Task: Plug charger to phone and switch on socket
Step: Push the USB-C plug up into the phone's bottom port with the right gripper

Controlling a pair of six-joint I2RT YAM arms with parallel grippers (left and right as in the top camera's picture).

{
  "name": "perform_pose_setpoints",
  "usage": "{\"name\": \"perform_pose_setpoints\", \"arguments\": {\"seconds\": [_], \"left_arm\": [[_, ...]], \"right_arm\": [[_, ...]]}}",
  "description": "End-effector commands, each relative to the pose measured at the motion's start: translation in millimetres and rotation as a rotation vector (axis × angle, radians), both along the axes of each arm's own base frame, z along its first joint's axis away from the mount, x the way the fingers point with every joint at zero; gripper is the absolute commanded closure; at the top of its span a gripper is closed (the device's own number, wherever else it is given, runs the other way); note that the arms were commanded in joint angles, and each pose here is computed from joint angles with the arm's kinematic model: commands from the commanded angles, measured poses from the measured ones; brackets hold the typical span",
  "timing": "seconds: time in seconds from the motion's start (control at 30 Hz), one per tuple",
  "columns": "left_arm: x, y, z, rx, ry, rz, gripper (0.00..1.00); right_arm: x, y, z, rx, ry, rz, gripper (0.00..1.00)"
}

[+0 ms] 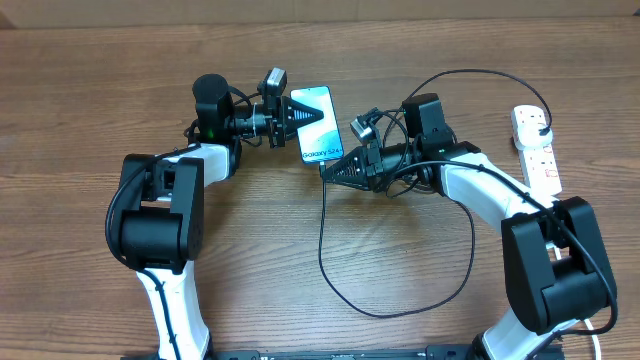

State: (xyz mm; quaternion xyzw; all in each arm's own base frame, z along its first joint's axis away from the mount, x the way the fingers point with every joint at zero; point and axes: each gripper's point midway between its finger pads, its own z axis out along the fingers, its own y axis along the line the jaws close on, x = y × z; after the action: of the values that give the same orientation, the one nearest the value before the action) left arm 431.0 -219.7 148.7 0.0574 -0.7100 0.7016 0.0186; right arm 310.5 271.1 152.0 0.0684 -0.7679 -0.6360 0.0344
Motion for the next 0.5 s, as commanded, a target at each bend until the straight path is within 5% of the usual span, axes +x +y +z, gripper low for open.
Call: {"name": "perform_pose_setpoints", "arguments": {"seconds": [0.0,0.47], "left_arm": [[3.8,2.7,6.3,-0.004,-0.042,-0.006,0.96],[2.4,2.9,6.4,-0.004,-0.042,-0.015,0.96]], "right_arm": [[1.0,-2.2,-3.4,0.002,0.009,-0.003,0.96],[6.0,-5.8,-5.8,-0.012,0.005,-0.026,0.96]]}}
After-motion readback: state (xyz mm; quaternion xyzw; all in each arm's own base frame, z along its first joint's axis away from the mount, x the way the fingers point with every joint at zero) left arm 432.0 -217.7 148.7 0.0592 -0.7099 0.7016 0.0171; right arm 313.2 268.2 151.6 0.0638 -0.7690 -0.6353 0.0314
